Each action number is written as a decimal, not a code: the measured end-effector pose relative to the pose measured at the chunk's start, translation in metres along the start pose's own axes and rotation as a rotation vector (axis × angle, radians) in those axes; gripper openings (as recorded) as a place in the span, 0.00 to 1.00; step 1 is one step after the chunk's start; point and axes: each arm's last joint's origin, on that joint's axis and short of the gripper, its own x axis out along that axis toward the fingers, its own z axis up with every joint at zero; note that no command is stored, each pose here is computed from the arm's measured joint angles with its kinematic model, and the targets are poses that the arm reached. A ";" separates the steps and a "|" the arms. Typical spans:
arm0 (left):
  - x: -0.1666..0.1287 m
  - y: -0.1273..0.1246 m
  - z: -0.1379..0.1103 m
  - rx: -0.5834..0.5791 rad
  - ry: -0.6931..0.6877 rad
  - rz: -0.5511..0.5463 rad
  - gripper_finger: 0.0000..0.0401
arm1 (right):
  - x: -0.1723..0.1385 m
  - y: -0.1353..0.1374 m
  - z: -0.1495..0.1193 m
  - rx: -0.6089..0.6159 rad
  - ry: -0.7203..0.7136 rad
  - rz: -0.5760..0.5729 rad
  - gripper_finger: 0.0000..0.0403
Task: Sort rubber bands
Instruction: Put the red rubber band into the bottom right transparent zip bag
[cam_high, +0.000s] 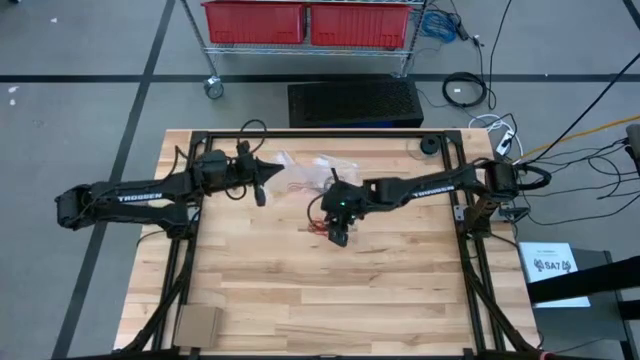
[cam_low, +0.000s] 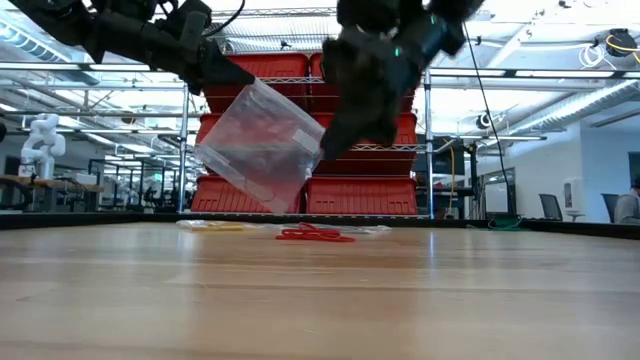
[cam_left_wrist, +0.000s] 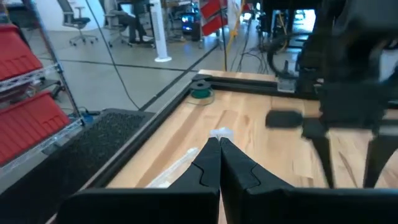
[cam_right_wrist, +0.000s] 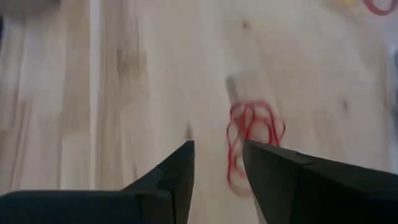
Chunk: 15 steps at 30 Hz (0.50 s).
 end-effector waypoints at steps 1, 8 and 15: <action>-0.002 0.001 0.001 0.000 -0.003 0.003 0.00 | 0.004 -0.004 -0.005 0.022 -0.030 -0.009 0.34; -0.005 0.001 0.000 -0.001 0.011 0.004 0.00 | 0.020 -0.031 -0.031 0.101 -0.126 -0.094 0.39; -0.005 0.001 0.000 -0.001 0.014 0.003 0.00 | 0.042 -0.041 -0.037 0.117 -0.144 -0.083 0.38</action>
